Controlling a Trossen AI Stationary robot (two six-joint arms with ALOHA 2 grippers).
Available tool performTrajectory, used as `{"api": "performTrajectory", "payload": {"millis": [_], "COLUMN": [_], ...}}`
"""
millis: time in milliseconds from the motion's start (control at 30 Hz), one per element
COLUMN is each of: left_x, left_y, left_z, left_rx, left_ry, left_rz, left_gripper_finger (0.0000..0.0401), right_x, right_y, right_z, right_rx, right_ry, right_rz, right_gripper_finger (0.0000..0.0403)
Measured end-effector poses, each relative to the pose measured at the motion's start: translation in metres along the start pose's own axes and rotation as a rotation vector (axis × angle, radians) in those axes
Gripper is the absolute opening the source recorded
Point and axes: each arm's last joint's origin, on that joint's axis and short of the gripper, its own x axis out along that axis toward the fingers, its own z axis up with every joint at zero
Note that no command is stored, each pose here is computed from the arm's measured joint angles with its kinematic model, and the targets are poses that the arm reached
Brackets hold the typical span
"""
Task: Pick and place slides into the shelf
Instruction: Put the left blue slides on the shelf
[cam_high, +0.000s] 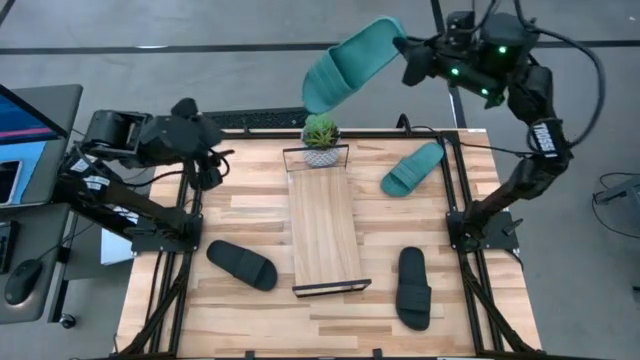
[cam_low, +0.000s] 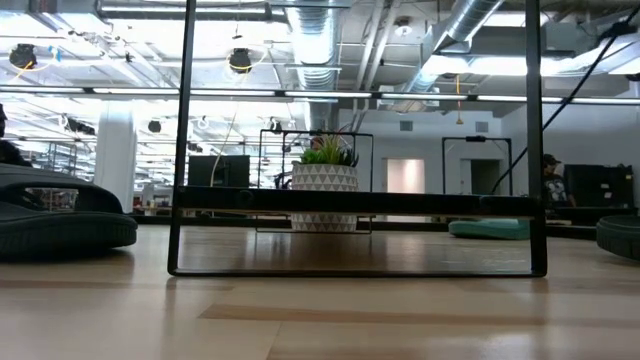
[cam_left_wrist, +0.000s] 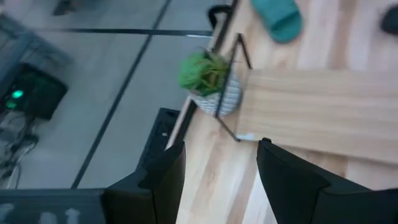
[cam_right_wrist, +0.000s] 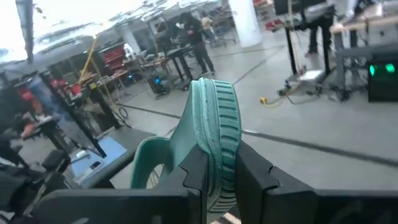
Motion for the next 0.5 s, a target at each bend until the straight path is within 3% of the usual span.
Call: {"api": "performTrajectory", "payload": {"millis": [333,500], "left_x": [-0.01,-0.011], "left_y": [0.013,0.016], "left_z": [-0.027,-0.044], "left_rx": [-0.126,-0.163], "left_ry": [-0.023,-0.019], "left_rz": [0.188,0.219], "left_gripper_finger": [0.0188,0.0188], "right_x": [-0.035,-0.047], "right_y": [0.004,0.009], "right_z": [-0.011,-0.026], "right_rx": [0.057,0.072], "right_ry": [0.053,0.065], "right_rz": [-0.129,-0.176], "right_gripper_finger": [0.004,0.004]}}
